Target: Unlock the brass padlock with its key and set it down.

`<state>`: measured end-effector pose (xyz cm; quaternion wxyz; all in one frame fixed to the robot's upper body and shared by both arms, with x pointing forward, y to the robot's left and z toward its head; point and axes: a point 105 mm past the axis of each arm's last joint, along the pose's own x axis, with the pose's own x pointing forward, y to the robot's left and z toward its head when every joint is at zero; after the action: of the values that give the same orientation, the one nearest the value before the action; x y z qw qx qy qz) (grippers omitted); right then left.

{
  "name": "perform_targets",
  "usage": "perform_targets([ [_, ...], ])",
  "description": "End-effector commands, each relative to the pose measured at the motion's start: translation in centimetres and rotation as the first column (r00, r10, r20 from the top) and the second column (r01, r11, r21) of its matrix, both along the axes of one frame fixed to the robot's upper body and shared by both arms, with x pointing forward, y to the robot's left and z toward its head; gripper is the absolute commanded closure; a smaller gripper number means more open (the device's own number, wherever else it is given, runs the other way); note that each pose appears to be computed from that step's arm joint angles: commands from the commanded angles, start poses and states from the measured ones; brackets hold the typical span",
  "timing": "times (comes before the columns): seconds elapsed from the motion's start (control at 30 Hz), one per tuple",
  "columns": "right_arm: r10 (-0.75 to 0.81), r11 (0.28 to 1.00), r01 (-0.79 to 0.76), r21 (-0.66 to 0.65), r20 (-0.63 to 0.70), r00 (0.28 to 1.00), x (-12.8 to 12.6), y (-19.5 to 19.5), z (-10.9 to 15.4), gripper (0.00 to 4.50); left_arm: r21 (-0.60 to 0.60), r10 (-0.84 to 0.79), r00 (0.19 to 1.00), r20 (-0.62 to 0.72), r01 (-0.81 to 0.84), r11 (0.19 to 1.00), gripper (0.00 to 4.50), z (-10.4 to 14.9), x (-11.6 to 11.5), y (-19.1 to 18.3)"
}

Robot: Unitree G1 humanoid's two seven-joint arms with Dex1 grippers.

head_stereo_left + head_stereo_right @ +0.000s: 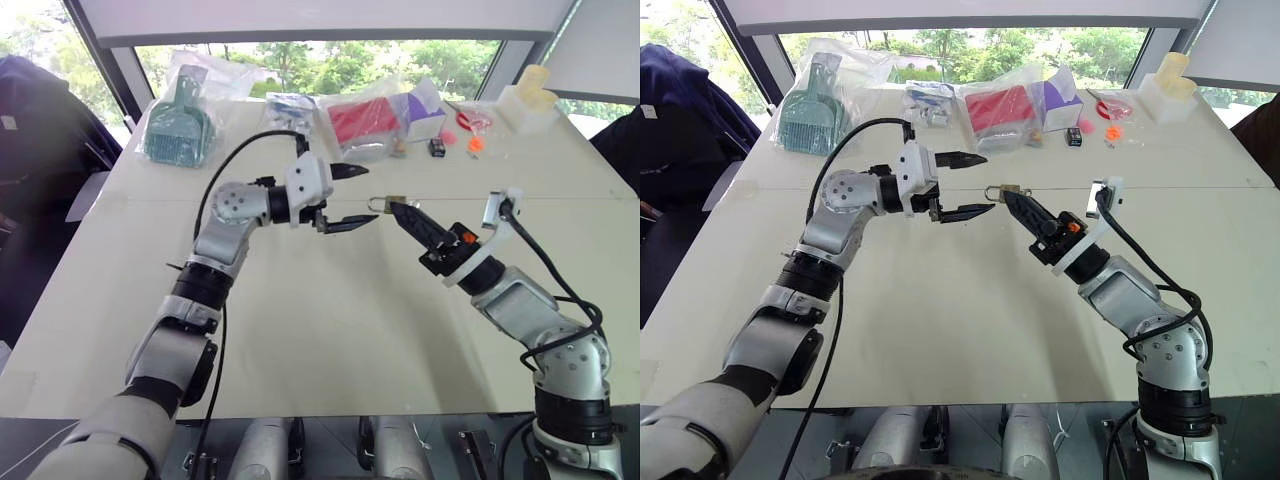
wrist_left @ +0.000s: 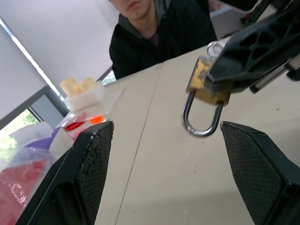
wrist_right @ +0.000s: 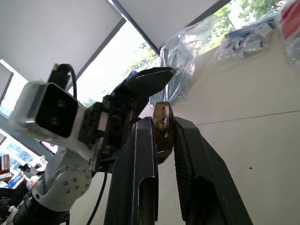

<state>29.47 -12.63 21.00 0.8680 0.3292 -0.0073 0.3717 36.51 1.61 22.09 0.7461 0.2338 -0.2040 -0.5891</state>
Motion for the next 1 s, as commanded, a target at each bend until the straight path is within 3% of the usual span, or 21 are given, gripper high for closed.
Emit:
perform_targets([
  [0.03,0.034,0.999,-0.035,0.017,0.057,0.998,-1.1,0.5,1.4,4.5,-0.037,0.0,0.997,0.078,0.002,0.999,0.72,2.1,0.2,-0.7],
  [0.23,0.028,0.999,-0.029,0.017,0.051,0.998,-1.2,0.5,1.3,4.5,-0.039,0.007,0.995,0.095,-0.003,0.999,0.72,2.3,0.6,-1.0],
  [0.5,0.001,1.0,-0.002,0.019,0.046,0.999,-1.0,0.1,1.1,4.5,0.042,0.084,0.995,0.058,-0.086,0.995,0.72,0.2,1.8,0.8],
  [0.67,-0.004,1.0,0.003,0.018,0.043,0.999,-0.9,0.0,1.0,4.5,-0.066,0.165,0.986,0.012,-0.164,0.984,0.72,2.3,3.0,2.1],
  [1.0,-0.025,1.0,0.024,0.01,0.036,0.999,-0.5,-0.4,0.8,4.5,-0.166,0.0,0.987,-0.159,-0.026,0.986,0.72,4.4,-0.2,1.7],
])
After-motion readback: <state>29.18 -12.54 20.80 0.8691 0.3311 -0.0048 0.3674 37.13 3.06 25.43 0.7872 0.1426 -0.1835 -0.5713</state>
